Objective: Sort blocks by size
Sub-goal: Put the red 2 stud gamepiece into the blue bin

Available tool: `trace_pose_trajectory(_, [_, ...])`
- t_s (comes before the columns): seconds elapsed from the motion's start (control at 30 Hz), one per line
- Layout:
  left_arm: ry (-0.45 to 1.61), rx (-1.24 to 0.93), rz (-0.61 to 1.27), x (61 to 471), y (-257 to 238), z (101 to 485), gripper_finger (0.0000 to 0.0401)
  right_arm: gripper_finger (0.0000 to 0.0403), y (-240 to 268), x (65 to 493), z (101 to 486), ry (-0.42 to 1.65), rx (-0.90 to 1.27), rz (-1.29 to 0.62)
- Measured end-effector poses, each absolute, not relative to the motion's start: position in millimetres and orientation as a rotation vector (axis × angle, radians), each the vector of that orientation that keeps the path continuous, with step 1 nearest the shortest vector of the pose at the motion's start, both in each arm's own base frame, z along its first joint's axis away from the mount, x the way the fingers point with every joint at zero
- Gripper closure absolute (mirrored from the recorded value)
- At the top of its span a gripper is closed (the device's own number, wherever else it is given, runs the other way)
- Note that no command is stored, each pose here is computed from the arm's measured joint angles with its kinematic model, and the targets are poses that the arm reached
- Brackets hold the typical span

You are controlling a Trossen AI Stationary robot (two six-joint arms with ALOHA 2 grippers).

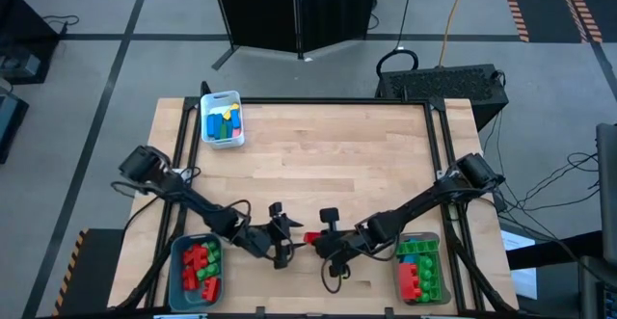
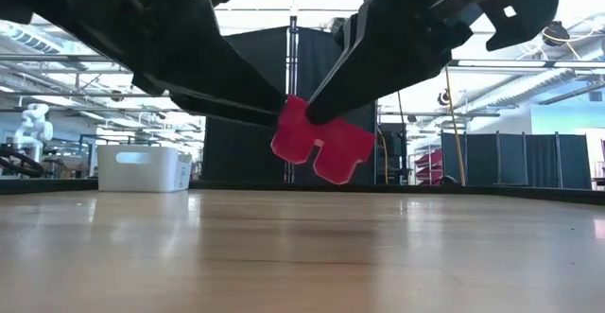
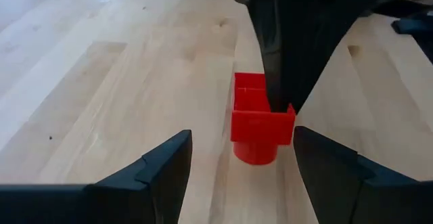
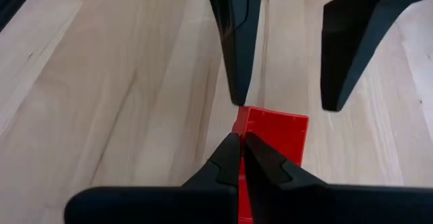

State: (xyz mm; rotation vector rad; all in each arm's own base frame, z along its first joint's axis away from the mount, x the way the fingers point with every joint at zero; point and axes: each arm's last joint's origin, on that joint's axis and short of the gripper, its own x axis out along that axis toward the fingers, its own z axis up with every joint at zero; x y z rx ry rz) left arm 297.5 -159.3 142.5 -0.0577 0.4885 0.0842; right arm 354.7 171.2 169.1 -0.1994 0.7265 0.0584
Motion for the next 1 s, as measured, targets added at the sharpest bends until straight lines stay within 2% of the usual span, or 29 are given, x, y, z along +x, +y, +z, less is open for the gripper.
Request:
trace_pose_trajectory(0.7, [0.450,-0.057,0.003,308.6,-150.5,145.7,0.0161,0.0403,172.1,357.4,172.5,0.685,-0.218,0.070])
trace_pose_trajectory(0.8, [0.451,-0.058,0.001,308.6,-150.5,145.7,0.0182,0.0403,172.1,357.4,172.5,0.685,-0.219,0.068])
trace_pose_trajectory(1.0, [0.458,-0.063,-0.020,308.6,-150.8,145.5,0.0261,0.0403,172.0,357.4,172.5,0.684,-0.220,0.066])
